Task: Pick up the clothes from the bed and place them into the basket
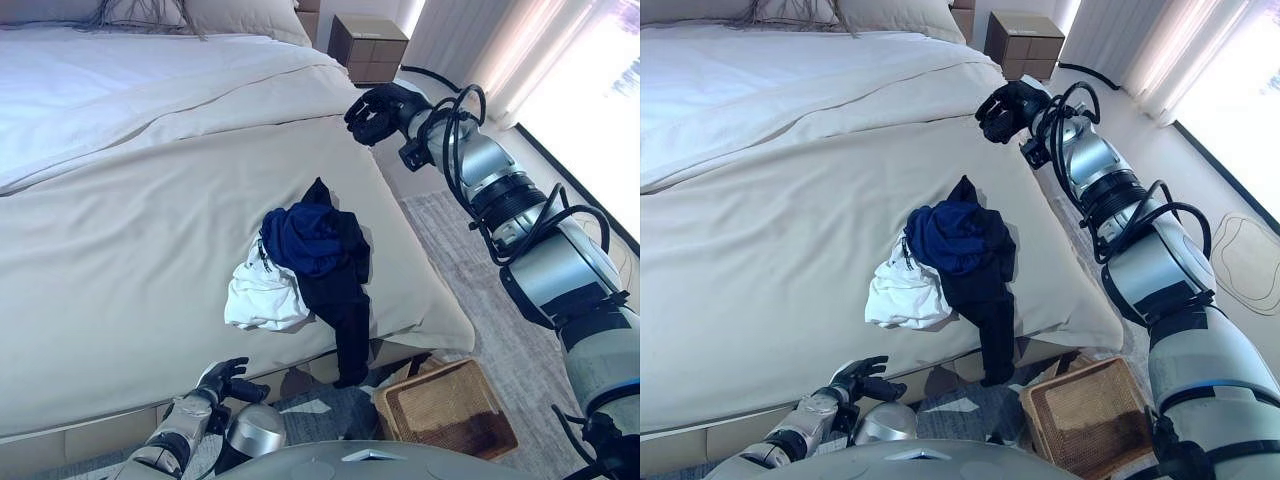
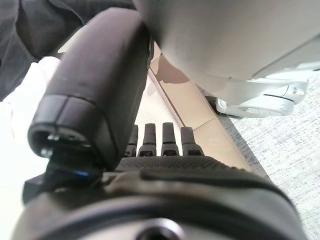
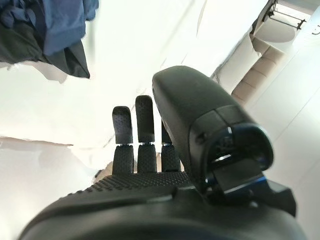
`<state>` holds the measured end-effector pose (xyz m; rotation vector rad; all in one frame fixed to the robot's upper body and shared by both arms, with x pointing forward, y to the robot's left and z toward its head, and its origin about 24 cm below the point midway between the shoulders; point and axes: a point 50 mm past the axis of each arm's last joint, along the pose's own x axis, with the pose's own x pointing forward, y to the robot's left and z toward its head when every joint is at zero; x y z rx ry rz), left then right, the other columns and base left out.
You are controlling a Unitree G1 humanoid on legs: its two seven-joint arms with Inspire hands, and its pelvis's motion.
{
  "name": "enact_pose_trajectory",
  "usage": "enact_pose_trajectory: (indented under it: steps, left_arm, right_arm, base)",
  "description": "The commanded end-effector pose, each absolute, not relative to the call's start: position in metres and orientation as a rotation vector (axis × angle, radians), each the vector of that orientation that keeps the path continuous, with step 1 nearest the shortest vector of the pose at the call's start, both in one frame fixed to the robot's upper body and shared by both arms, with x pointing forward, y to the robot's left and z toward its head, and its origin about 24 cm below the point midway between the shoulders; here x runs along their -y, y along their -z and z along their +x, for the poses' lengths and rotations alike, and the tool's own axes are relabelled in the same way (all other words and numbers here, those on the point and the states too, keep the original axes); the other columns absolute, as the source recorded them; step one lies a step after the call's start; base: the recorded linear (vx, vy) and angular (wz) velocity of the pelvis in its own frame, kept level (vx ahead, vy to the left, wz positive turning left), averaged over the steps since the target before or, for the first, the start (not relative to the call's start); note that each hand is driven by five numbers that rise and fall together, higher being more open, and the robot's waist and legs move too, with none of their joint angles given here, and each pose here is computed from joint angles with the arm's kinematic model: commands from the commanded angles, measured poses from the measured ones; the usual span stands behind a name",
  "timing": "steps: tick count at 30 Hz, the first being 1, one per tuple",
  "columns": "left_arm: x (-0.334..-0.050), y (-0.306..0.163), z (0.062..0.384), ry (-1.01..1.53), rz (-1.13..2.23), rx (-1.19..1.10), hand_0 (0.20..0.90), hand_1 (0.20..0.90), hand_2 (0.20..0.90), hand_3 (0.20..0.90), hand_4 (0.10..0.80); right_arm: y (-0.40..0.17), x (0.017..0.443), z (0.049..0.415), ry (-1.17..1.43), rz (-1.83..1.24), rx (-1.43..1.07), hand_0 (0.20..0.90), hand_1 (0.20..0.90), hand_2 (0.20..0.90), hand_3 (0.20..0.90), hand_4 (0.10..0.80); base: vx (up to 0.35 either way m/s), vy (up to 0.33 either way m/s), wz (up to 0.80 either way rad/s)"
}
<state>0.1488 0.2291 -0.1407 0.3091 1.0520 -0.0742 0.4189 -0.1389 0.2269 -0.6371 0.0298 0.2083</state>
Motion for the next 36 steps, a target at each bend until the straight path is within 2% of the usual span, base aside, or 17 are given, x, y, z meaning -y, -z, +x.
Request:
enact_pose_trajectory:
  steps: [1,5,6,7,12,18,26,36]
  left_arm:
    - [-0.249,0.154,0.096,0.132,0.459,-1.235,0.900,0.900,0.900,0.900,0.800]
    - [-0.250,0.154,0.095,0.138,0.465,-1.238,0.900,0.900,0.900,0.900,0.800]
    - [-0.251,0.154,0.095,0.142,0.468,-1.239,0.900,0.900,0.900,0.900,0.800]
    - [-0.252,0.153,0.096,0.147,0.473,-1.235,0.900,0.900,0.900,0.900,0.800]
    - [-0.251,0.152,0.103,0.144,0.473,-1.213,0.900,0.900,0.900,0.900,0.800]
    - [-0.247,0.144,0.129,0.154,0.494,-1.127,0.900,0.900,0.900,0.900,0.800]
    - [-0.243,0.135,0.153,0.165,0.500,-1.029,0.900,0.900,0.900,0.900,0.800]
    - [-0.233,0.130,0.166,0.180,0.468,-0.952,0.900,0.900,0.900,0.900,0.800]
  right_arm:
    - [-0.313,0.151,0.408,-0.029,-0.638,0.337,0.300,0.300,0.300,0.200,0.100]
    - [-0.319,0.152,0.405,-0.037,-0.646,0.365,0.300,0.300,0.300,0.200,0.100]
    - [-0.316,0.152,0.405,-0.067,-0.668,0.337,0.465,0.465,0.465,0.392,0.292]
    - [-0.306,0.149,0.404,-0.140,-0.755,0.290,0.900,0.900,0.900,0.900,0.800]
    - [-0.266,0.144,0.407,-0.236,-0.961,0.146,0.900,0.900,0.900,0.900,0.800]
    - [-0.234,0.142,0.419,-0.186,-1.246,0.089,0.900,0.900,0.900,0.900,0.800]
    - [-0.211,0.138,0.426,-0.145,-1.226,0.015,0.900,0.900,0.900,0.900,0.800]
    - [-0.191,0.128,0.426,-0.124,-1.214,0.007,0.900,0.900,0.900,0.900,0.800]
  base:
    - [0.000,0.000,0.00]
    - [0.000,0.000,0.00]
    - [0.000,0.000,0.00]
    - [0.000,0.000,0.00]
    - [0.000,0.000,0.00]
    - [-0.100,-0.047,0.08]
    - [-0.136,-0.021,0.22]
    - [-0.035,0.012,0.12]
